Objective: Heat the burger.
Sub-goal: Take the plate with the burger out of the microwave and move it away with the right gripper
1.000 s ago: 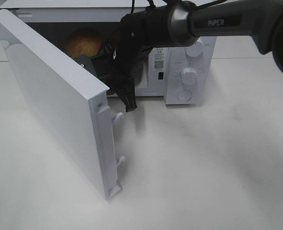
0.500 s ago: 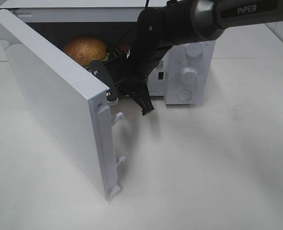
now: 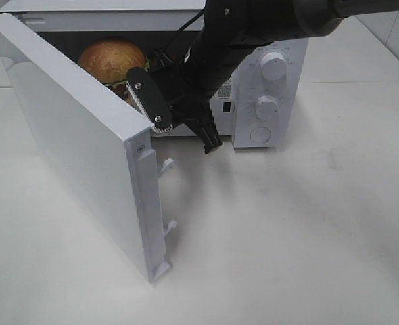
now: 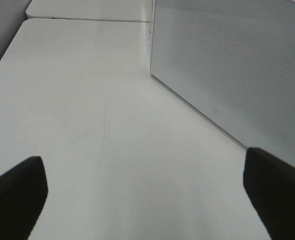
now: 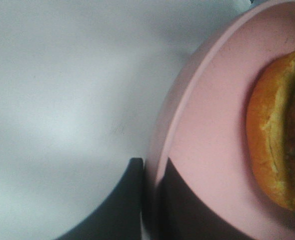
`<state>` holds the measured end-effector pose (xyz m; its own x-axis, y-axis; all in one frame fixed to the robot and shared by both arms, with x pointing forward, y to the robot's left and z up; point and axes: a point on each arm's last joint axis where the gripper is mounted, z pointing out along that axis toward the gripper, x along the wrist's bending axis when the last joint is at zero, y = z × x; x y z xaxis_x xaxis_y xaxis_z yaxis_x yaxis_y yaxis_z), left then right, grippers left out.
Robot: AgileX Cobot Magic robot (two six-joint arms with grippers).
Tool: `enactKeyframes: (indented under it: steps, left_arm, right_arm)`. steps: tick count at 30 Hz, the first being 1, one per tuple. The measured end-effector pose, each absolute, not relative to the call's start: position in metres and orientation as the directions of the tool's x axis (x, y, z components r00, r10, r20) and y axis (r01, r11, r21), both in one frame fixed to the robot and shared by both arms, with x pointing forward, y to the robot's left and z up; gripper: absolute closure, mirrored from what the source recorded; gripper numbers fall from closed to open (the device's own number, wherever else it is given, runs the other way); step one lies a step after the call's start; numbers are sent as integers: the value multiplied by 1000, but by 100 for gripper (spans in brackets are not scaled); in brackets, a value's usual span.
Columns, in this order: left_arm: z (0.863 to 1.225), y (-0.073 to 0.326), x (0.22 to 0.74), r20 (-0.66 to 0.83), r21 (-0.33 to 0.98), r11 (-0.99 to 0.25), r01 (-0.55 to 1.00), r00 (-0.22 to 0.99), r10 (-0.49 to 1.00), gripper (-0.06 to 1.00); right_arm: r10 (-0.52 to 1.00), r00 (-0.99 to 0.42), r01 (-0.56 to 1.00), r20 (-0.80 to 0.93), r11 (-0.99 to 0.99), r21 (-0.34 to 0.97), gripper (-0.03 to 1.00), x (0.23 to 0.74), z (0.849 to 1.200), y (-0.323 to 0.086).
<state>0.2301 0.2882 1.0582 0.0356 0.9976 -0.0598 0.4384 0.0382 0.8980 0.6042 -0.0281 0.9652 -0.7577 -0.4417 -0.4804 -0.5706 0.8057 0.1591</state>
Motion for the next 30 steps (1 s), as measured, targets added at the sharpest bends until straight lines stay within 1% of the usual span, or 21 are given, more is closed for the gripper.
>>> enactKeyframes:
  steps: [10,17,30]
  left_arm:
    - [1058,288,230,-60,898,38,438,36,998,-4]
    - [1058,288,230,-60,898,38,438,36,998,-4]
    - [1058,288,230,-60,898,38,438,36,998,-4]
  right_arm:
    - [-465,-753,-580,-465,803,138,92,587,958,-51]
    - [-458,-730,-586,-508,801,120,92,566,961,-66]
    - [-452,-720,-582,-526,806,104,92,533,966,-90]
